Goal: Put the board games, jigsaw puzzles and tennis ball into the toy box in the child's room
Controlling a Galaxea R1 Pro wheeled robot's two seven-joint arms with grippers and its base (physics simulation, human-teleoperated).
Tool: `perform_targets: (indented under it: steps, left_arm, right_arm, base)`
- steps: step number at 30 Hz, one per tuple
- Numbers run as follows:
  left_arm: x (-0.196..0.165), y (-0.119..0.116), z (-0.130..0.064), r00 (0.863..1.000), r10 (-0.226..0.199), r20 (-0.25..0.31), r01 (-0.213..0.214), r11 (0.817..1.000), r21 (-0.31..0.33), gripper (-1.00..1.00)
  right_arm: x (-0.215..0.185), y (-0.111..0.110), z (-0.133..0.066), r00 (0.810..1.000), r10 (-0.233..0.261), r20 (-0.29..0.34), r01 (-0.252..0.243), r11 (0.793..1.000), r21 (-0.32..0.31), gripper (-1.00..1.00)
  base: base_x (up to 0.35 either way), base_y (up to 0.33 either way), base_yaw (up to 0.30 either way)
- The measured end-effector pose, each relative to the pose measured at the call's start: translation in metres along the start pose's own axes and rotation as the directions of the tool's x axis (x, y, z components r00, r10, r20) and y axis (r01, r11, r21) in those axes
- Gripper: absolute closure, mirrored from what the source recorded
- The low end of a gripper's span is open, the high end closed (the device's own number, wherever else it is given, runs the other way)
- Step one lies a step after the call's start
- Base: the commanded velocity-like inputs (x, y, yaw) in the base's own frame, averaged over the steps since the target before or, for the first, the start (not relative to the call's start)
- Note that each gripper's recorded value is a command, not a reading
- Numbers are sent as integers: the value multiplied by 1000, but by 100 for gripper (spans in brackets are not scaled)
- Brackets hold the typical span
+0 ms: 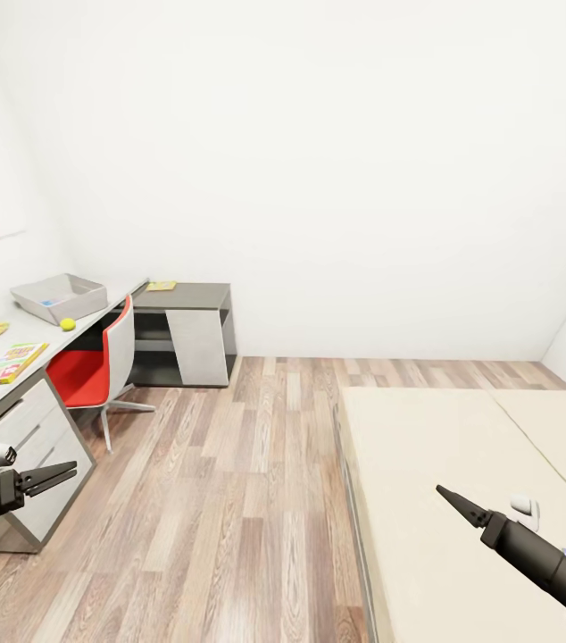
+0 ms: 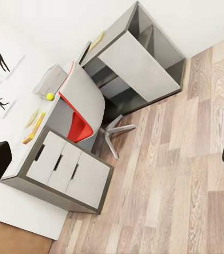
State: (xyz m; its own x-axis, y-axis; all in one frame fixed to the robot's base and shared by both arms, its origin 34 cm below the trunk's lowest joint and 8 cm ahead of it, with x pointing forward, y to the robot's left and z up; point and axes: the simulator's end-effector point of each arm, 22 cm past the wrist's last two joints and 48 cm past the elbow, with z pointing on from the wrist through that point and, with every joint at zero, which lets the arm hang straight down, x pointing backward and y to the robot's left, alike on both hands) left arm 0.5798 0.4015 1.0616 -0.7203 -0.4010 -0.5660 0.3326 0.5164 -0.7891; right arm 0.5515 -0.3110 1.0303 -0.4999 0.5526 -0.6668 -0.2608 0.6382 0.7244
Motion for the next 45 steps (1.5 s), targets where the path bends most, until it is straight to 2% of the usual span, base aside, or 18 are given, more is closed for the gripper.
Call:
perform_targets:
  steps: [13, 28, 45]
  left_arm:
    - [0, 0, 0, 1000, 0, 0, 0, 1000, 0, -100]
    - [-1, -1, 0, 1000, 2, 1, -2, 1000, 1, -100]
    - [-1, -1, -1, 1000, 3, 2, -3, 1000, 1, -100]
  right_arm:
    - [0, 0, 0, 1000, -1, 0, 1, 1000, 0, -100]
    - [-1, 1, -1, 1000, -3, 1, 3, 1000, -1, -100]
    - [-2, 1, -1, 1000, -5, 1, 5, 1000, 0, -100]
  base:
    - [0, 0, -6]
    - [0, 0, -161]
    - [0, 0, -20]
